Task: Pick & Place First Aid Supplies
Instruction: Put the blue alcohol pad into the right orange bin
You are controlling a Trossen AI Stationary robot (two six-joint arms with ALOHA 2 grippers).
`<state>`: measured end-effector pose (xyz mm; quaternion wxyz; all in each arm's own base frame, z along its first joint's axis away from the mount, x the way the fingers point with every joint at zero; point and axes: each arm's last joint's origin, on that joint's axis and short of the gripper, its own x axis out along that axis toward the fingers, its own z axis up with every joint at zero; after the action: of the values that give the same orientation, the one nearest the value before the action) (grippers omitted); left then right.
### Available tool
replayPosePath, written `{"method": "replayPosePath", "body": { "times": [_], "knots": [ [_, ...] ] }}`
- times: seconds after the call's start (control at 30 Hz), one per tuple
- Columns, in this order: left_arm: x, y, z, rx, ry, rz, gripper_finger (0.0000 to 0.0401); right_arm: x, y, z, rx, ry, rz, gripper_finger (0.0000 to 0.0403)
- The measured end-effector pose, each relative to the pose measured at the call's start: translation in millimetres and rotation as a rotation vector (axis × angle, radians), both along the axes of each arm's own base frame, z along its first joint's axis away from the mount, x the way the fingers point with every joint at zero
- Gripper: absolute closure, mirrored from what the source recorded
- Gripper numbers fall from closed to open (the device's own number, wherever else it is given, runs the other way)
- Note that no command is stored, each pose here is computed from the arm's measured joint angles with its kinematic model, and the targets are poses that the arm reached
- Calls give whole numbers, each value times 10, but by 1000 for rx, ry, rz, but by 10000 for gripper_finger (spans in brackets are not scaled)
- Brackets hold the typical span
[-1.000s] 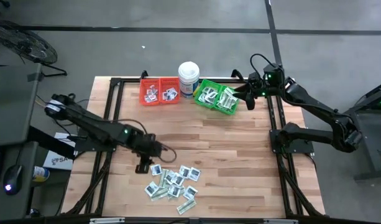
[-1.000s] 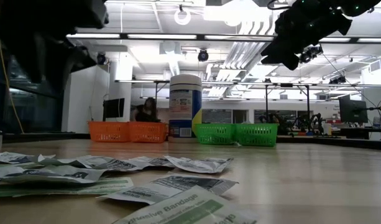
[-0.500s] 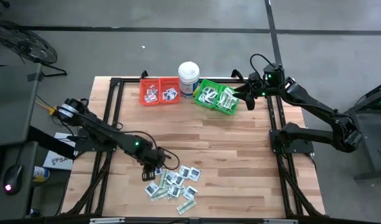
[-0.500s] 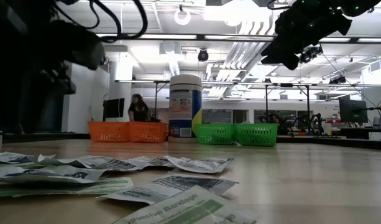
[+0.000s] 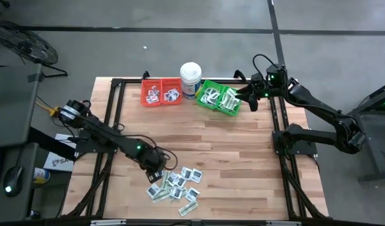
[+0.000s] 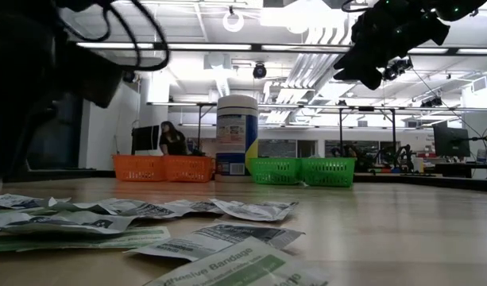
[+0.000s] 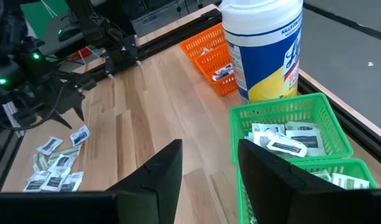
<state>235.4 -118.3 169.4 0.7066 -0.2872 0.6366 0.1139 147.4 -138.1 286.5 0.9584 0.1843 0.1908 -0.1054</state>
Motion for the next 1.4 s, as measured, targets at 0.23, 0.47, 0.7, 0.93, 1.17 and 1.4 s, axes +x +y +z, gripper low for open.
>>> {"method": "replayPosePath", "body": {
  "times": [0.23,0.47,0.7,0.93,1.17,1.4],
  "knots": [
    [-355,-33,4,11,-227,205,245,48,56,-2,18,-2,34,254],
    [-657,-105,-142,-89,-355,419,245,117,134,-4,8,10,59,254],
    [-655,-155,-300,-134,-451,517,245,171,196,-5,-9,21,70,254],
    [-660,-169,-372,-128,-389,495,245,204,236,-6,-13,29,70,254],
    [-648,-179,-404,-112,-385,493,245,211,243,-4,16,24,59,254],
    [-646,-177,-433,-75,-379,486,246,228,271,-3,39,18,76,254]
  ]
}}
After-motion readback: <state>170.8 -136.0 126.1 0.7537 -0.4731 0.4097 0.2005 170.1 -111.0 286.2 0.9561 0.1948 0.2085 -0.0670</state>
